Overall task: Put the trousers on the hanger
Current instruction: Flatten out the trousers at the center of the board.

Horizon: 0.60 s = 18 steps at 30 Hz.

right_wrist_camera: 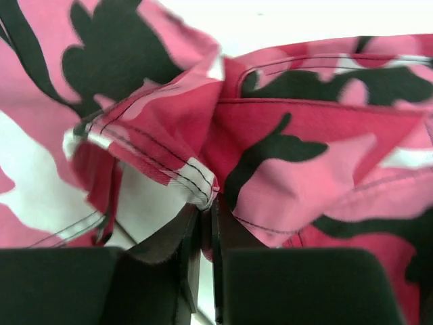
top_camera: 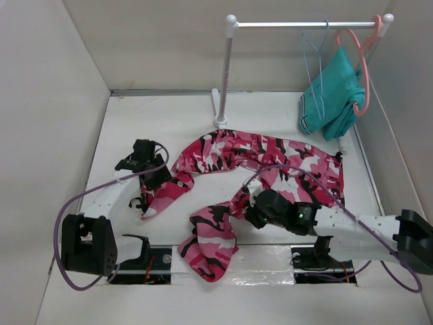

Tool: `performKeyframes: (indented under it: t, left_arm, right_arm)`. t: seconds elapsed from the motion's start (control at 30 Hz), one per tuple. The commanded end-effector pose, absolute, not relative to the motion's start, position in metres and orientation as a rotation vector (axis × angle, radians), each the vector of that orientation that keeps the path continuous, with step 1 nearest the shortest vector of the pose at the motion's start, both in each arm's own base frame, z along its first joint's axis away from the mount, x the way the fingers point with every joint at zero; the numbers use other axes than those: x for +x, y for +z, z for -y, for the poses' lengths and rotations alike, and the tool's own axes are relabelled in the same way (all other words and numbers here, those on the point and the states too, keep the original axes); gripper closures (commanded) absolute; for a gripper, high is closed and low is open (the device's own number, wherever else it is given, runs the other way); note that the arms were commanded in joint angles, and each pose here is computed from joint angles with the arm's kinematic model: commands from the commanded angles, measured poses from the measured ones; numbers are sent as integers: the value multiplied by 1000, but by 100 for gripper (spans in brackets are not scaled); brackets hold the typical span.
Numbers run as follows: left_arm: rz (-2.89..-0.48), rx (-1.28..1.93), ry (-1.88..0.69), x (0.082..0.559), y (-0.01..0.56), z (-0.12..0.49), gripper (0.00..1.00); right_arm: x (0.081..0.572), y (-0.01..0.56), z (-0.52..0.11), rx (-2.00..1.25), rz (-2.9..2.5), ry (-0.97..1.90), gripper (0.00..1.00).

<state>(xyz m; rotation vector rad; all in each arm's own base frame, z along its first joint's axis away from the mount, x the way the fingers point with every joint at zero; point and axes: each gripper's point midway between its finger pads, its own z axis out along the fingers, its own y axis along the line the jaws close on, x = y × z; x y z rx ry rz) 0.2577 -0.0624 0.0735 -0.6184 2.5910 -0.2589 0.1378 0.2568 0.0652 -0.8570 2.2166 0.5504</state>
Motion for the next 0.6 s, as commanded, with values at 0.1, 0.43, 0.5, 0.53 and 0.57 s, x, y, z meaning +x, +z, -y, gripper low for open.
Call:
performKeyframes:
  t: [0.1, 0.43, 0.5, 0.53, 0.57]
  left_arm:
    - [-2665, -475, -257, 259, 59, 85, 57]
    - [-2594, -526, 102, 274, 55, 44, 57]
    - [-2562, -521, 131, 275, 59, 38, 55]
    - [-2529, -521, 112, 277, 68, 38, 55]
    - [-2516, -517, 103, 276, 71, 38, 55]
  right_arm:
    - [141, 94, -244, -679, -2179, 572, 45]
    - [154, 141, -249, -674, -2060, 573, 35]
    - [154, 138, -252, -677, -2060, 580, 35]
    - [155, 134, -253, -679, -2067, 578, 35]
    - [154, 131, -254, -686, -2072, 577, 35]
